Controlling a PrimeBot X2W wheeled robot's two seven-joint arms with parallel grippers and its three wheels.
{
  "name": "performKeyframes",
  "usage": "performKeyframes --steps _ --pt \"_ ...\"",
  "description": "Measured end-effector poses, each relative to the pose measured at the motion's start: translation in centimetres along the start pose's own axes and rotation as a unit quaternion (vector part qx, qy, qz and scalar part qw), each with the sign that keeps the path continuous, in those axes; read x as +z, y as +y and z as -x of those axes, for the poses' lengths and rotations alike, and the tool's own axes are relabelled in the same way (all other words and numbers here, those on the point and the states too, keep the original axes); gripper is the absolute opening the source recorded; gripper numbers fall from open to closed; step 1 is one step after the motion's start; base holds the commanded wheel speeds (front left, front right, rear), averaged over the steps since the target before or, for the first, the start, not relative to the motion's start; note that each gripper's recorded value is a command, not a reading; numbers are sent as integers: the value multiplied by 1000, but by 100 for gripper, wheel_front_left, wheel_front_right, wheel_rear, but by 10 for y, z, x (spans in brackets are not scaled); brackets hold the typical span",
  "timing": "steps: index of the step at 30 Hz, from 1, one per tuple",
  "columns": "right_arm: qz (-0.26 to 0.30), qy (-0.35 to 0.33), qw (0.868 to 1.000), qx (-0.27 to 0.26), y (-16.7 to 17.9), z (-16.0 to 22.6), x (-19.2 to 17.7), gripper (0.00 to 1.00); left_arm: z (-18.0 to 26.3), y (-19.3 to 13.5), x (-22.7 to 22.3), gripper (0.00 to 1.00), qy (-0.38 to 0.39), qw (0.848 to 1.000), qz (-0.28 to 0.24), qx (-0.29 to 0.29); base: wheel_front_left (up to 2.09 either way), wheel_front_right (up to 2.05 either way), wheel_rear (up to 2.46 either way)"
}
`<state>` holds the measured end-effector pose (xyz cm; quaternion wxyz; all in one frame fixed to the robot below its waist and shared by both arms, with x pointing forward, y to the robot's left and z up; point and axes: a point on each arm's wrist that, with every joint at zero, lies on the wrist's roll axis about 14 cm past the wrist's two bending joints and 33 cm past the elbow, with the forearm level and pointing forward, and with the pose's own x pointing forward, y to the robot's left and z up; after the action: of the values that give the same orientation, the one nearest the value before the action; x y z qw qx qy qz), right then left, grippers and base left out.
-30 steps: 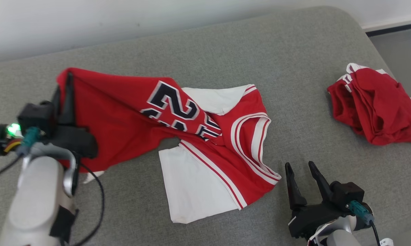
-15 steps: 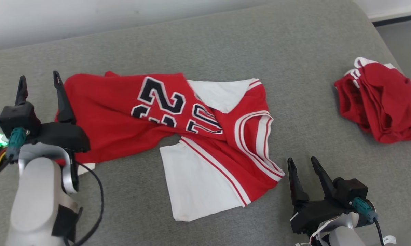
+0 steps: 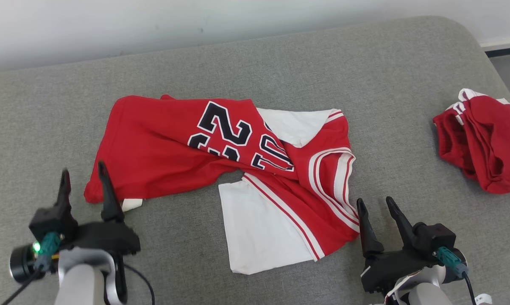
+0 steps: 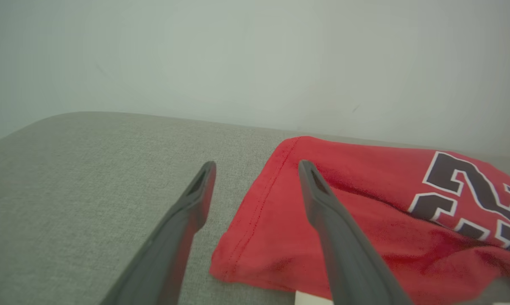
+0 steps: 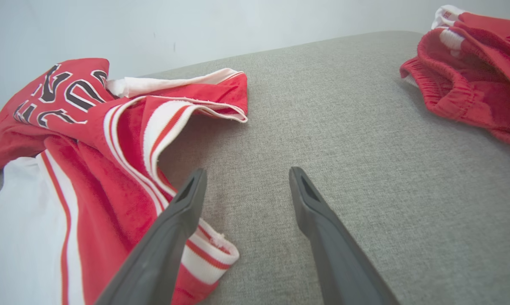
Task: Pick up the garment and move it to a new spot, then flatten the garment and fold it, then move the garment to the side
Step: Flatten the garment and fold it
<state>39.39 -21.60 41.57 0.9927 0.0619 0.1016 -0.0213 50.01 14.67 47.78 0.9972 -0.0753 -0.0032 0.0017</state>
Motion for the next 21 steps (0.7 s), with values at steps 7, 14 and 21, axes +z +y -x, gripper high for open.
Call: performKeyframes --steps 7,14,21 --pt "5 3 1000 -3 -5 2 -2 100 21 11 -44 100 65 997 19 29 0 0 0" --pt "8 4 1000 -8 -10 4 -2 100 29 17 -66 100 99 994 17 52 0 0 0" --pt "12 6 1000 -18 -19 7 -2 100 25 27 -83 100 124 989 16 83 0 0 0"
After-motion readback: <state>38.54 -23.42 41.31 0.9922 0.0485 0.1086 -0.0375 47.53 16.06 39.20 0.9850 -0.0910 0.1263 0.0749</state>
